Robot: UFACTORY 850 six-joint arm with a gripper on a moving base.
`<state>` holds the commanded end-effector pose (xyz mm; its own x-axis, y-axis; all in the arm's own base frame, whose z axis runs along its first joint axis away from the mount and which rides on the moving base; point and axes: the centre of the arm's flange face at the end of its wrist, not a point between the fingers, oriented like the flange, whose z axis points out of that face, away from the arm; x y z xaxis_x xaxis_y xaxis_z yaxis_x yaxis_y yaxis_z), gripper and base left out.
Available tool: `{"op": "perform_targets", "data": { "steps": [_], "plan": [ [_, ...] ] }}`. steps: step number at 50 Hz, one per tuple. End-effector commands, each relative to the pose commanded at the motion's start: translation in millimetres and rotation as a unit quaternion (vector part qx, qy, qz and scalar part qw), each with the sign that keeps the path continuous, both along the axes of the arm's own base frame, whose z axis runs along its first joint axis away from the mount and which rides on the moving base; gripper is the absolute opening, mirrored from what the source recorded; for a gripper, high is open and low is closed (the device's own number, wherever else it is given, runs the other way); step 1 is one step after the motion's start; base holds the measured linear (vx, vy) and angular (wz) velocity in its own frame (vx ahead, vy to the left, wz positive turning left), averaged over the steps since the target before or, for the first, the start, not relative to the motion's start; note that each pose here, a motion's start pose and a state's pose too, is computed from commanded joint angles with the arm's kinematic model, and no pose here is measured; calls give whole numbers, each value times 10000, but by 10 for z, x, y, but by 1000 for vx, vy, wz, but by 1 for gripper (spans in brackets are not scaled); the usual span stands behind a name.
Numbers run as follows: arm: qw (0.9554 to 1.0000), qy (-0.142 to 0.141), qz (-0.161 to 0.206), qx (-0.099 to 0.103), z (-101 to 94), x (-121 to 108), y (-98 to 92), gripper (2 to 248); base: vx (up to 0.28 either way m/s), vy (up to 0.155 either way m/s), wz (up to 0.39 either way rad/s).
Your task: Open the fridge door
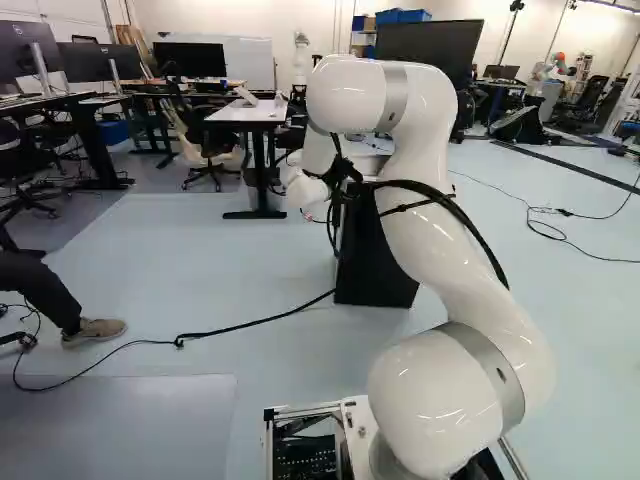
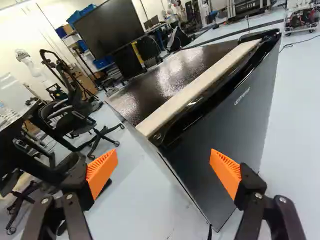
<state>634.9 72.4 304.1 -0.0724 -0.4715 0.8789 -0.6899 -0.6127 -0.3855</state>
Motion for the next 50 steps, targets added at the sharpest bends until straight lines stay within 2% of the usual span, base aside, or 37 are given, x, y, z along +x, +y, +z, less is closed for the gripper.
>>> {"op": "perform_targets", "data": {
  "steps": [15,27,39,50],
  "plan": [
    [10000,24,-31,-10,-3,13,-55,247,0,0,0],
    [9986,347,110,-373,-3,14,-57,247,0,0,0],
    [9935,740,285,-816,-3,14,-57,247,0,0,0],
    [9918,831,325,-919,-3,14,-57,247,0,0,0]
  ]
}}
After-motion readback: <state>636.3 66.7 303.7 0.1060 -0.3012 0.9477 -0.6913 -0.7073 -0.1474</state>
